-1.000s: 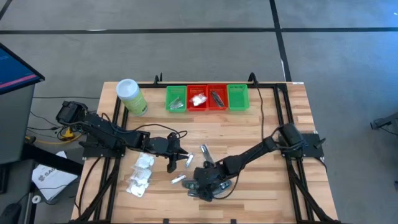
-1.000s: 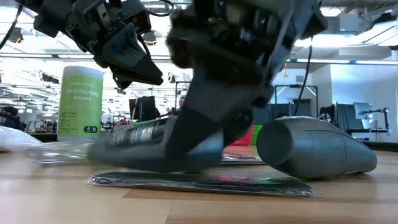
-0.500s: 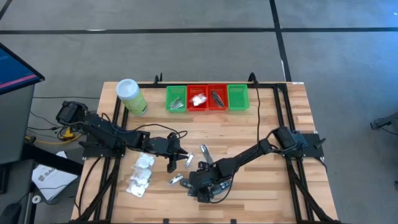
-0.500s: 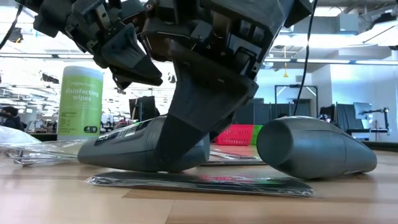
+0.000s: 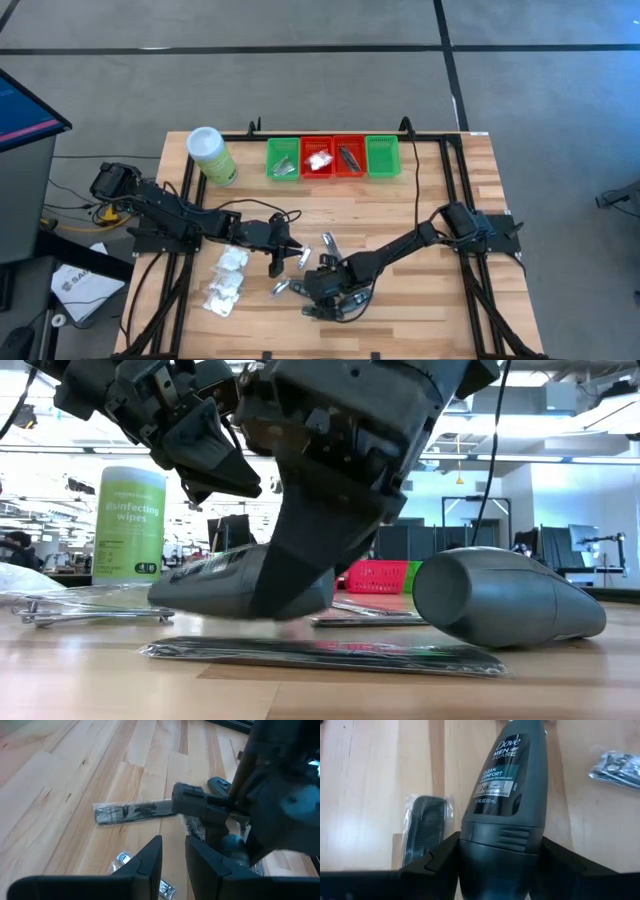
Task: Pick & Place Travel size toiletries
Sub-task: Put the black deodorant into the right green bin
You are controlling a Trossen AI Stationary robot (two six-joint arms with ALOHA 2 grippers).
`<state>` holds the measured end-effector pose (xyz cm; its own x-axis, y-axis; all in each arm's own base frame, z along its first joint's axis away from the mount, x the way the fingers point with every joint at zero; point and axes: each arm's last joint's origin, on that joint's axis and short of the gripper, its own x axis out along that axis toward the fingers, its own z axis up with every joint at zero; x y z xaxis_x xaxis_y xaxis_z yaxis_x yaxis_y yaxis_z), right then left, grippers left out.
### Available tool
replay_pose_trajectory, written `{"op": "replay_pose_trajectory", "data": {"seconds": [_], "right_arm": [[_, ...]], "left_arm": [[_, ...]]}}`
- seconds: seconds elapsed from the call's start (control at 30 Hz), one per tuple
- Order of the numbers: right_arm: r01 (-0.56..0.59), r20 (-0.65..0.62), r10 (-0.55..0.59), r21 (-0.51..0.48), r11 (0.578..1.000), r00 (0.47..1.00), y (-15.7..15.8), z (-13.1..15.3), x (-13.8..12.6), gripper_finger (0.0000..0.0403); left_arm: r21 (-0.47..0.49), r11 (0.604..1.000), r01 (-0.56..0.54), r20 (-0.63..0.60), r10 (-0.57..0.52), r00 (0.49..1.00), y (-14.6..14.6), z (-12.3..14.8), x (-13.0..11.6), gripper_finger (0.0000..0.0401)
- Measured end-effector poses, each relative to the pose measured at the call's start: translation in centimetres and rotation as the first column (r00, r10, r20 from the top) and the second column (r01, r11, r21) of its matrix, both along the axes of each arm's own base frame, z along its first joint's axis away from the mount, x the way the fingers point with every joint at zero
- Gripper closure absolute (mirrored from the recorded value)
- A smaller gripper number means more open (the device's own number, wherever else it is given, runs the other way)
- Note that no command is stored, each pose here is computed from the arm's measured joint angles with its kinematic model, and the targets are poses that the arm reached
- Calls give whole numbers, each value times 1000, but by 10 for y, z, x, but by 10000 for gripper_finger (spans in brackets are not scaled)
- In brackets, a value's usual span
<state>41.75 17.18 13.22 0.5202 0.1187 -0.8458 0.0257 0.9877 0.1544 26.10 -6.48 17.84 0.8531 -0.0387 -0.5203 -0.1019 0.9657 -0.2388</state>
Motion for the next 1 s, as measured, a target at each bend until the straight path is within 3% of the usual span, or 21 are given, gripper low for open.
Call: {"op": "replay_pose_trajectory", "data": {"seconds": [0.4,1.0], "right_arm": [[-16,16,16,-21,1000,1000,-4,22,-4,208],[-18,22,21,-110,994,1000,-17,91,-36,208]], "left_arm": [[-3,1000,-1,5,1,1000,0,0,0,325],[19,999,-47,27,46,999,1,2,1,325]]}}
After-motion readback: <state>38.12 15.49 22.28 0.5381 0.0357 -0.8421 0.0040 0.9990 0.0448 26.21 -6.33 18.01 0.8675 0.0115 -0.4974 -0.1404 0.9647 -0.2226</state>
